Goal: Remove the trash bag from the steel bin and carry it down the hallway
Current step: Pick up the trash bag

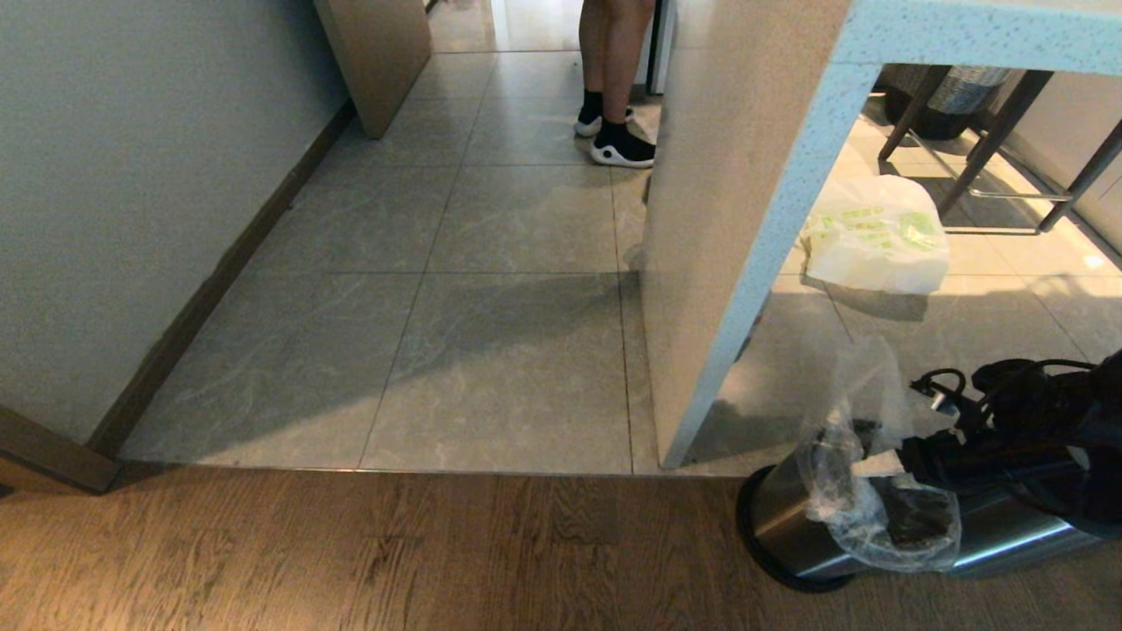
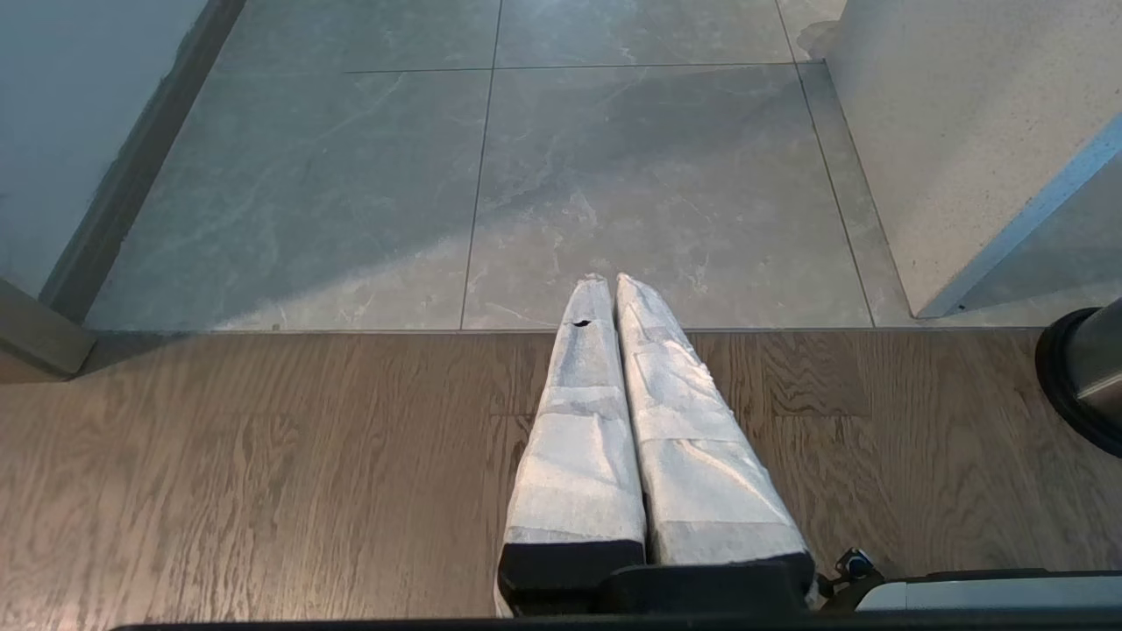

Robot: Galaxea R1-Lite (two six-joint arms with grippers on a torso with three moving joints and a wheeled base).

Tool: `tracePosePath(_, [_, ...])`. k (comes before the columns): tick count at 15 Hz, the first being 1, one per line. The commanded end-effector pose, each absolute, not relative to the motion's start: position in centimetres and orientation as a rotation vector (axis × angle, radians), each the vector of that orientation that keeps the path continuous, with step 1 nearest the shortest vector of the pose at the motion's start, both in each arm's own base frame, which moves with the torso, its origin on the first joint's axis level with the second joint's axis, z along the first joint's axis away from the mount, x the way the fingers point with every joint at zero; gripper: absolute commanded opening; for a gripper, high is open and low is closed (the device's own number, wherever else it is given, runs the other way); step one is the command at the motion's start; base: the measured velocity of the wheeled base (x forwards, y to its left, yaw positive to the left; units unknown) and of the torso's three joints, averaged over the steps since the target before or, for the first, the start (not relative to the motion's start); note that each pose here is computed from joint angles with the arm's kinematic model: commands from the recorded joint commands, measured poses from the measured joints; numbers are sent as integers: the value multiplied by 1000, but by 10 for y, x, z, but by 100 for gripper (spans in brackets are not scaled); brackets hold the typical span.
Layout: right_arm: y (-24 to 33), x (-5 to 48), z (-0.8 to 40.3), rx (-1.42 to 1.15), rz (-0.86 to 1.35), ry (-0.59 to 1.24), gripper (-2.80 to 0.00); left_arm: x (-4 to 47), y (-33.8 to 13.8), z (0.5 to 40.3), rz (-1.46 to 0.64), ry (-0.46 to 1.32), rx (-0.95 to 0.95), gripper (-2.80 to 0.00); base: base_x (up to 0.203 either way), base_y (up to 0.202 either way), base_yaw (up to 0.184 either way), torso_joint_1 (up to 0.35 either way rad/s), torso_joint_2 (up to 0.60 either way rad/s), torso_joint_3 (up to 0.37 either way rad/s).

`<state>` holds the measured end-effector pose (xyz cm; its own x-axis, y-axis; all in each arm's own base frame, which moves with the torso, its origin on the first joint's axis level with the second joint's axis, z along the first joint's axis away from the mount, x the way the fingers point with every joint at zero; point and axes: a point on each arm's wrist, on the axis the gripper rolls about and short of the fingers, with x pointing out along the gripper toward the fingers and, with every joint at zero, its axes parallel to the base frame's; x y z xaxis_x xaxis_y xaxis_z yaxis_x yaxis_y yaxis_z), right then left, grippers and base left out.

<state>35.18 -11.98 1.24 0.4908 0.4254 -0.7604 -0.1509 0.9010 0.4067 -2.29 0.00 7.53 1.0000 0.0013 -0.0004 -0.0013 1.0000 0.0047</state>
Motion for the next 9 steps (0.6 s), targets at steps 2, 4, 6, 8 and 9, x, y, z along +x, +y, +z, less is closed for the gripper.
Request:
tracePosePath(2, [-122,355,11,324,378,991,0,-23,0,75,2,2,5,-280,0,0,0,0,0,0])
tracePosePath(4, [-124,356,10,326,394,972,0,-23,0,75,2,2,5,-280,0,0,0,0,0,0])
tracePosePath(6, [-131,355,14,339,383,959,0,-23,0,75,2,3,5,-280,0,0,0,0,0,0])
tracePosePath(8, [-134,353,14,347,373,960,0,-23,0,75,2,2,5,-280,0,0,0,0,0,0])
tracePosePath(9, [-135,355,15,347,372,956,0,-23,0,75,2,3,5,-280,0,0,0,0,0,0])
